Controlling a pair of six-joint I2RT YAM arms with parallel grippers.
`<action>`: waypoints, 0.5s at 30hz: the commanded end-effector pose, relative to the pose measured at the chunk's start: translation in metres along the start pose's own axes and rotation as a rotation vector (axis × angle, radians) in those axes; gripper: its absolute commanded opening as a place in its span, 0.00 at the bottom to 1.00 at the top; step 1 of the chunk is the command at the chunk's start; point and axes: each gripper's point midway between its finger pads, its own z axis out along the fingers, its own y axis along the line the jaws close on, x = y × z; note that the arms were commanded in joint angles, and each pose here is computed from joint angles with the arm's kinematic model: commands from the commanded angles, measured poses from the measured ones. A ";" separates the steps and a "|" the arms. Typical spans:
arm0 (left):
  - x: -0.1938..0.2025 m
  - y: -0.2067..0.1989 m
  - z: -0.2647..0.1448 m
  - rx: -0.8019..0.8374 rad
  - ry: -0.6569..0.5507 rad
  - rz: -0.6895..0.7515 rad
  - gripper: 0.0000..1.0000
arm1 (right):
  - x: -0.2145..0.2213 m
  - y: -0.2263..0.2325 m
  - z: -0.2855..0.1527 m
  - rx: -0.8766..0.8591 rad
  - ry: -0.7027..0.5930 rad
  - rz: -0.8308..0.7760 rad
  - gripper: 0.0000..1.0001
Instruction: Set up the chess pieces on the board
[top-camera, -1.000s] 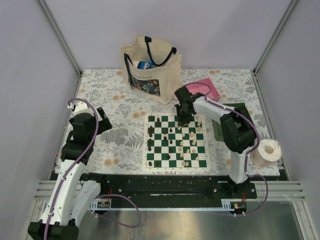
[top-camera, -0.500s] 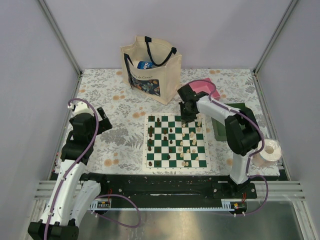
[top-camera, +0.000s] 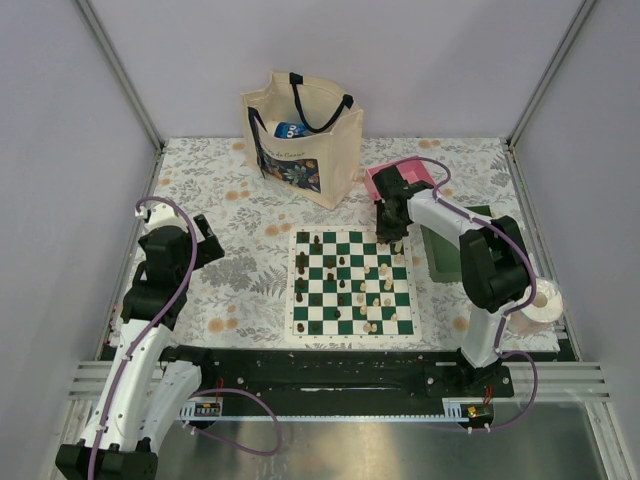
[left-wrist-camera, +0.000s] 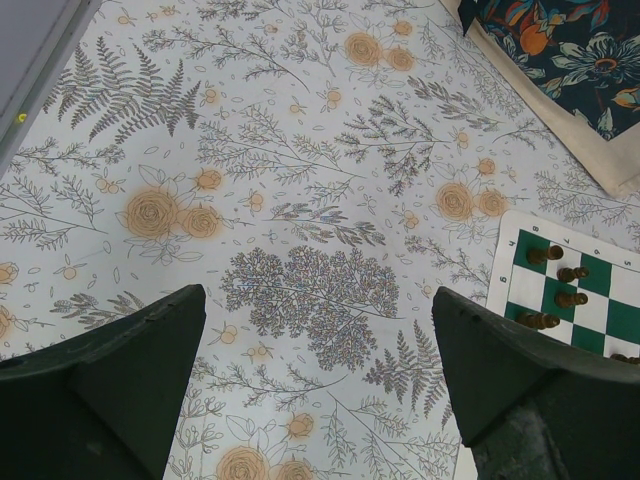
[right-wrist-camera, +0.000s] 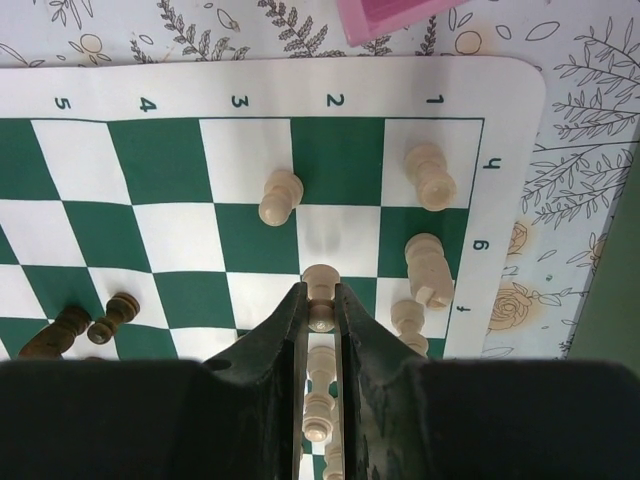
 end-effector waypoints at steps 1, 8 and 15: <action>-0.013 -0.002 -0.002 0.007 -0.045 -0.016 0.99 | -0.009 0.000 0.004 -0.003 -0.029 0.002 0.20; -0.013 -0.001 -0.002 0.004 -0.043 -0.018 0.99 | -0.007 -0.002 0.011 0.011 -0.014 -0.001 0.21; -0.014 0.001 -0.002 -0.010 -0.050 -0.016 0.99 | -0.005 -0.006 0.018 0.032 -0.007 -0.002 0.25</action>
